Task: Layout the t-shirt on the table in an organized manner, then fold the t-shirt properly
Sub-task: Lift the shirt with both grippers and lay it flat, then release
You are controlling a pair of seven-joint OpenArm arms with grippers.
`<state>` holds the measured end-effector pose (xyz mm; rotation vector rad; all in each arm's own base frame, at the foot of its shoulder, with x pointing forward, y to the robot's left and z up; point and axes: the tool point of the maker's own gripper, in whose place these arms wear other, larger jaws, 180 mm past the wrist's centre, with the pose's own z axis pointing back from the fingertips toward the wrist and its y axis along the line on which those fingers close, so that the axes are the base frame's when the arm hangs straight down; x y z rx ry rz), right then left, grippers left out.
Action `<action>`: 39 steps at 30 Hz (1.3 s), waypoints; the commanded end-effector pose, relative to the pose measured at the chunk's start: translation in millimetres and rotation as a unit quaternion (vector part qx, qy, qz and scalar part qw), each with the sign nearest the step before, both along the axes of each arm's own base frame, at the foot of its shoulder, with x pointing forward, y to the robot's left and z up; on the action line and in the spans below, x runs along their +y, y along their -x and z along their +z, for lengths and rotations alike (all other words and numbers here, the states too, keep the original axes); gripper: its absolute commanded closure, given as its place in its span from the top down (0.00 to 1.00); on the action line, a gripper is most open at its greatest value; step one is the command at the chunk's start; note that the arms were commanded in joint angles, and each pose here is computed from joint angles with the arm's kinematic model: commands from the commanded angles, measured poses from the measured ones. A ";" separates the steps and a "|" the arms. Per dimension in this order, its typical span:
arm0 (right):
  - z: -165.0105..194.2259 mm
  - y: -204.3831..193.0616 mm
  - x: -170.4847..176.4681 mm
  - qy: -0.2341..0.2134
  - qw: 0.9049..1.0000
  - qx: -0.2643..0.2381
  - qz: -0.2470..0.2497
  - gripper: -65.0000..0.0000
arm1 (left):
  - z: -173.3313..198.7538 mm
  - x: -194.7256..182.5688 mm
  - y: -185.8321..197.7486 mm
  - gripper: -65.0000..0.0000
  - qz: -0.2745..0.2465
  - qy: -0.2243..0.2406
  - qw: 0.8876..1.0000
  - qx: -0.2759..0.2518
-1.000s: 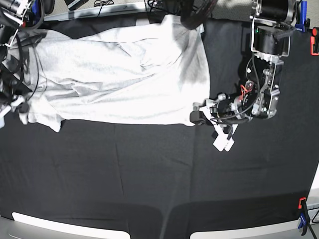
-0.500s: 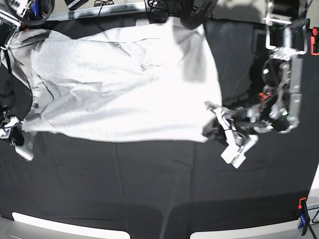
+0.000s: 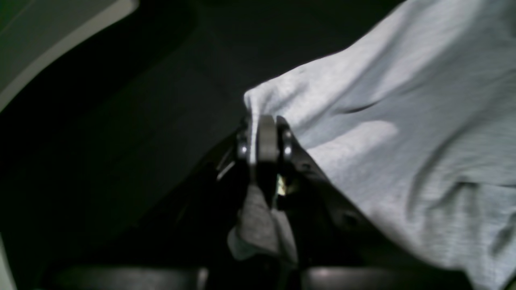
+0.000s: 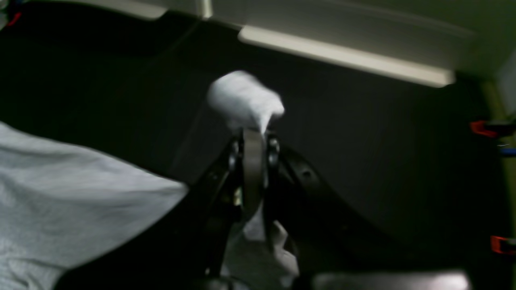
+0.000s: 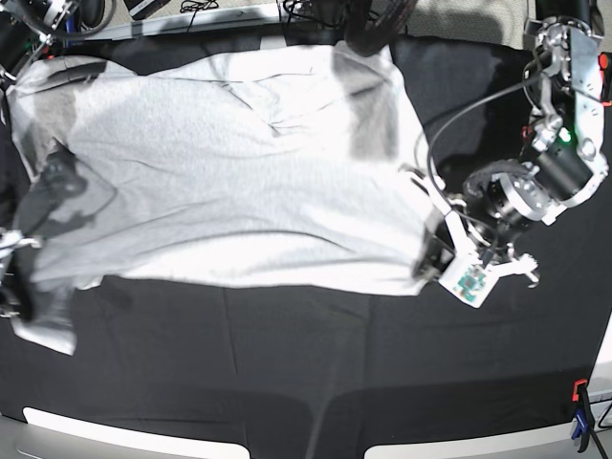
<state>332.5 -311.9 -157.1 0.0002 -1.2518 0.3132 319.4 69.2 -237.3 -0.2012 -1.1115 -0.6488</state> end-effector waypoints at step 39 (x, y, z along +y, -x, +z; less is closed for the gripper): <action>-35.3 -203.7 -20.6 -0.058 0.995 0.061 -0.061 0.00 | -29.6 80.2 -179.0 0.00 0.104 0.096 0.989 -0.048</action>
